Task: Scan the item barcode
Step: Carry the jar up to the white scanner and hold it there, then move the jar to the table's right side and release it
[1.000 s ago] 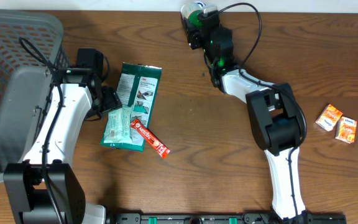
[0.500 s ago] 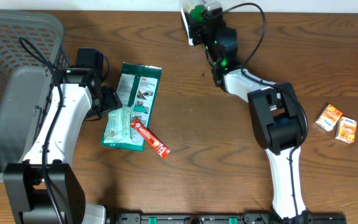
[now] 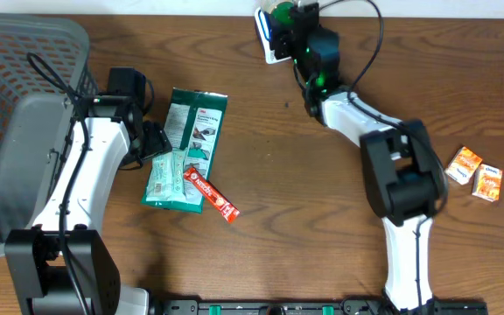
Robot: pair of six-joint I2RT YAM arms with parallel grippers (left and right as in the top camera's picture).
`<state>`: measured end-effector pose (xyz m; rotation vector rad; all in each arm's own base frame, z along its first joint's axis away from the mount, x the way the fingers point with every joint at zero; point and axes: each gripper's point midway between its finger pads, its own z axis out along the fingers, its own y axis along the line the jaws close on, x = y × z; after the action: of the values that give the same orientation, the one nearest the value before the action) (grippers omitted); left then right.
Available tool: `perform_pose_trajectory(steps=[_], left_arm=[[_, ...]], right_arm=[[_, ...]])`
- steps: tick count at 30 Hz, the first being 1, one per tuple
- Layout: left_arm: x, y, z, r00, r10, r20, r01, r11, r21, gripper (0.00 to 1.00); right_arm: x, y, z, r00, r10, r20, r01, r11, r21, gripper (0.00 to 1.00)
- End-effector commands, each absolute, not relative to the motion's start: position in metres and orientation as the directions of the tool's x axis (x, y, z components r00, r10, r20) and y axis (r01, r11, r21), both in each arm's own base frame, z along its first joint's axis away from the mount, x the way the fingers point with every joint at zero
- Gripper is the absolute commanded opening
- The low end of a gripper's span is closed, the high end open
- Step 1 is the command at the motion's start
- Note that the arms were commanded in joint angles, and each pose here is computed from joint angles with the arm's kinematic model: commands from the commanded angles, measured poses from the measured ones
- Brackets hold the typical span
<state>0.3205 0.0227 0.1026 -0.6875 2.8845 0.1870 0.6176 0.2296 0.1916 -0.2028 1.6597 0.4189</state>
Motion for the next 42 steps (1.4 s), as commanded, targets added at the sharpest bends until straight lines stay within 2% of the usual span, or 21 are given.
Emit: perform_pose_trajectory(steps=[1, 4, 9, 15, 18, 20, 25, 33, 40, 41, 42], left_arm=[[0.323, 0.025, 0.112, -0.872, -0.436, -0.224, -0.462, 0.884, 0.075, 0.93], [0.323, 0.025, 0.112, -0.872, -0.436, -0.224, -0.462, 0.884, 0.075, 0.93], [0.323, 0.025, 0.112, -0.872, -0.436, -0.223, -0.462, 0.884, 0.076, 0.93], [0.323, 0.025, 0.112, -0.872, -0.436, -0.224, -0.462, 0.884, 0.075, 0.93], [0.323, 0.025, 0.112, -0.872, -0.436, -0.224, -0.462, 0.884, 0.075, 0.93], [0.323, 0.025, 0.112, -0.872, -0.436, -0.224, -0.462, 0.884, 0.075, 0.93], [0.323, 0.025, 0.112, -0.872, -0.436, -0.224, -0.462, 0.884, 0.075, 0.93], [0.323, 0.025, 0.112, -0.872, -0.436, -0.224, -0.462, 0.884, 0.075, 0.93], [0.323, 0.025, 0.112, -0.872, -0.436, -0.224, -0.462, 0.884, 0.075, 0.93], [0.323, 0.025, 0.112, -0.872, -0.436, -0.224, -0.462, 0.884, 0.075, 0.93], [0.323, 0.025, 0.112, -0.872, -0.436, -0.223, -0.462, 0.884, 0.076, 0.93]], right_arm=[[0.581, 0.224, 0.318, -0.058, 0.168, -0.984, -0.395, 0.902, 0.177, 0.01], [0.548, 0.211, 0.324, -0.220, 0.109, -0.969, -0.363, 0.913, 0.185, 0.01], [0.484, 0.179, 0.296, -0.509, 0.011, -0.861, -0.287, 0.940, 0.182, 0.01], [0.426, 0.128, 0.235, -0.775, -0.052, -0.630, -0.150, 0.983, 0.103, 0.01], [0.405, 0.098, 0.202, -0.860, -0.067, -0.505, -0.084, 0.996, 0.010, 0.01], [0.396, 0.079, 0.182, -0.894, -0.093, -0.438, -0.069, 0.995, -0.070, 0.01], [0.390, 0.040, 0.139, -0.924, -0.096, -0.371, -0.015, 0.977, -0.215, 0.01], [0.376, -0.016, 0.084, -0.937, -0.008, -0.349, 0.105, 0.946, -0.305, 0.01], [0.354, -0.070, 0.065, -0.945, 0.127, -0.302, 0.225, 0.922, -0.315, 0.01], [0.352, -0.073, 0.065, -0.943, 0.138, -0.301, 0.235, 0.919, -0.315, 0.04], [0.349, -0.085, 0.065, -0.939, 0.168, -0.300, 0.264, 0.912, -0.315, 0.34]])
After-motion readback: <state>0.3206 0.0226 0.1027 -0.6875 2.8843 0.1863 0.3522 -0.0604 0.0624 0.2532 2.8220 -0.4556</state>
